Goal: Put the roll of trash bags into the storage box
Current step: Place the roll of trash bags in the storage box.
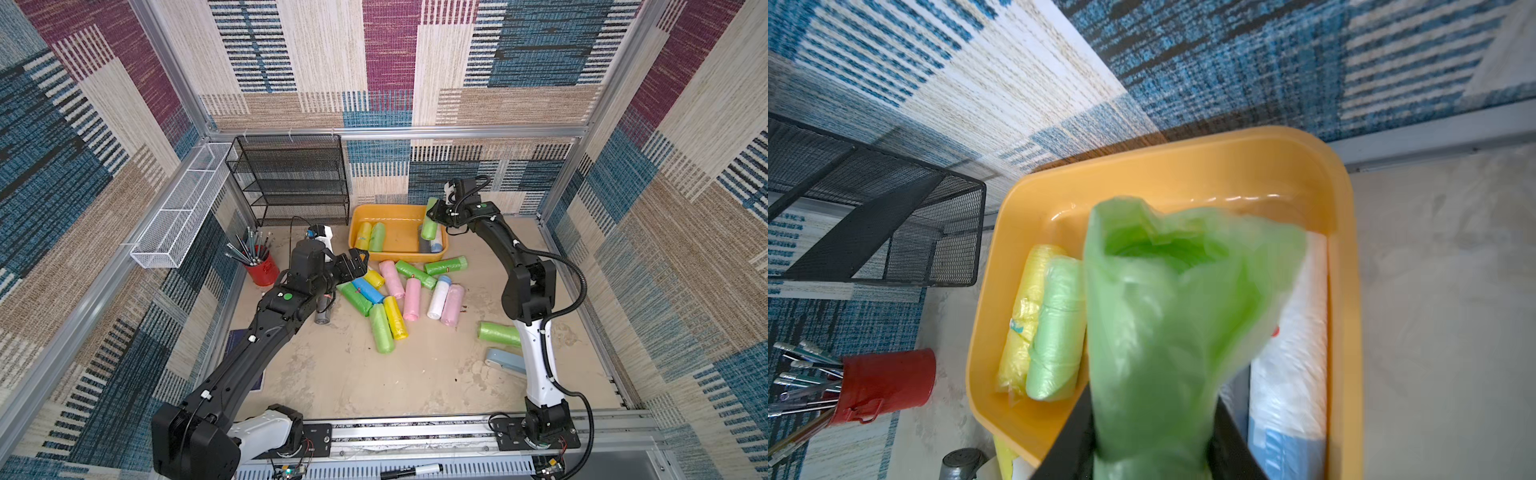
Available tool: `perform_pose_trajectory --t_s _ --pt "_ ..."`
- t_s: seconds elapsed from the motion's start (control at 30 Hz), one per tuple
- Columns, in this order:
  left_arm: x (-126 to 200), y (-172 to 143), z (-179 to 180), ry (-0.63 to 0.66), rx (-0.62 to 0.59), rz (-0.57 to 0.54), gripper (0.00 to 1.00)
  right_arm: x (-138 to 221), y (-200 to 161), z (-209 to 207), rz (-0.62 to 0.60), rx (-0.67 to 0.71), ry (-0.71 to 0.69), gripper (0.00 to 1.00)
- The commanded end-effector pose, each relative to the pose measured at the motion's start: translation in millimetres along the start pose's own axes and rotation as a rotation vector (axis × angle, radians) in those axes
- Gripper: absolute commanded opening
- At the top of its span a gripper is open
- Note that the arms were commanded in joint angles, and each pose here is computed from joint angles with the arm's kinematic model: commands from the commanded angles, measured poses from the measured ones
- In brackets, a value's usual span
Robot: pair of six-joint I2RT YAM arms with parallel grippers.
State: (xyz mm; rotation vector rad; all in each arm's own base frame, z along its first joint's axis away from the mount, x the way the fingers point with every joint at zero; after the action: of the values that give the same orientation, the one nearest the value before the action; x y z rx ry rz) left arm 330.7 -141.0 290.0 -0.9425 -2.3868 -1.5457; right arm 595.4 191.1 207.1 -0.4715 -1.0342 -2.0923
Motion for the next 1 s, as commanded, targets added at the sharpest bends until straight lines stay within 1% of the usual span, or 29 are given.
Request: perform_pose_trajectory --t_s 0.0,0.13,0.37,0.6,0.7,0.77,0.83,0.87,0.97 --pt "-5.0 2.5 0.8 -0.01 0.037 -0.011 0.98 -10.6 7.1 8.3 -0.024 0.035 0.053 0.22" --pt "-10.0 1.6 1.5 -0.027 0.052 0.002 0.98 -28.0 1.1 7.5 -0.01 0.042 0.094 0.22" --pt "-19.2 -0.1 5.3 -0.03 0.068 0.011 0.98 -49.9 -11.9 -2.1 0.017 0.045 0.102 0.23" --pt "-22.5 -1.8 7.9 -0.019 0.07 0.021 0.98 -68.7 -20.2 -19.8 0.012 0.071 0.051 0.25" --pt "-22.1 -0.5 6.4 -0.028 0.048 0.016 0.98 -72.8 -23.1 -25.6 0.016 0.062 0.033 0.32" --pt "-23.4 0.5 0.1 -0.072 0.015 -0.004 0.98 -73.5 -23.4 -27.1 0.014 0.06 0.026 0.42" --pt "-25.0 -0.1 -1.2 -0.103 0.018 -0.042 0.98 -74.4 -23.7 -29.2 0.012 0.06 0.015 0.43" --pt "-26.3 -2.9 2.4 -0.092 0.034 -0.051 0.98 -74.6 -23.4 -30.3 0.008 0.06 0.008 0.43" --pt "-27.4 -6.3 10.6 -0.049 0.04 -0.046 0.99 -72.7 -22.2 -31.9 0.005 0.057 -0.007 0.51"
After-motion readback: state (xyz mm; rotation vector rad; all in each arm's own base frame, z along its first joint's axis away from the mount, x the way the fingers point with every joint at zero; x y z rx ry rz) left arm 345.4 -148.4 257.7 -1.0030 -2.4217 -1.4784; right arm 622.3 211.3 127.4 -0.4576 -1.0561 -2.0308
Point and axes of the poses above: each gripper's point midway between its finger pads, its own x axis back along the fingers, its own z axis along the line the jaws close on, y = z × x, the point moved 4 cm from there along x, back along the fingers, and after that the axes turned 8 degrees about -x, right-handed, at the moved point
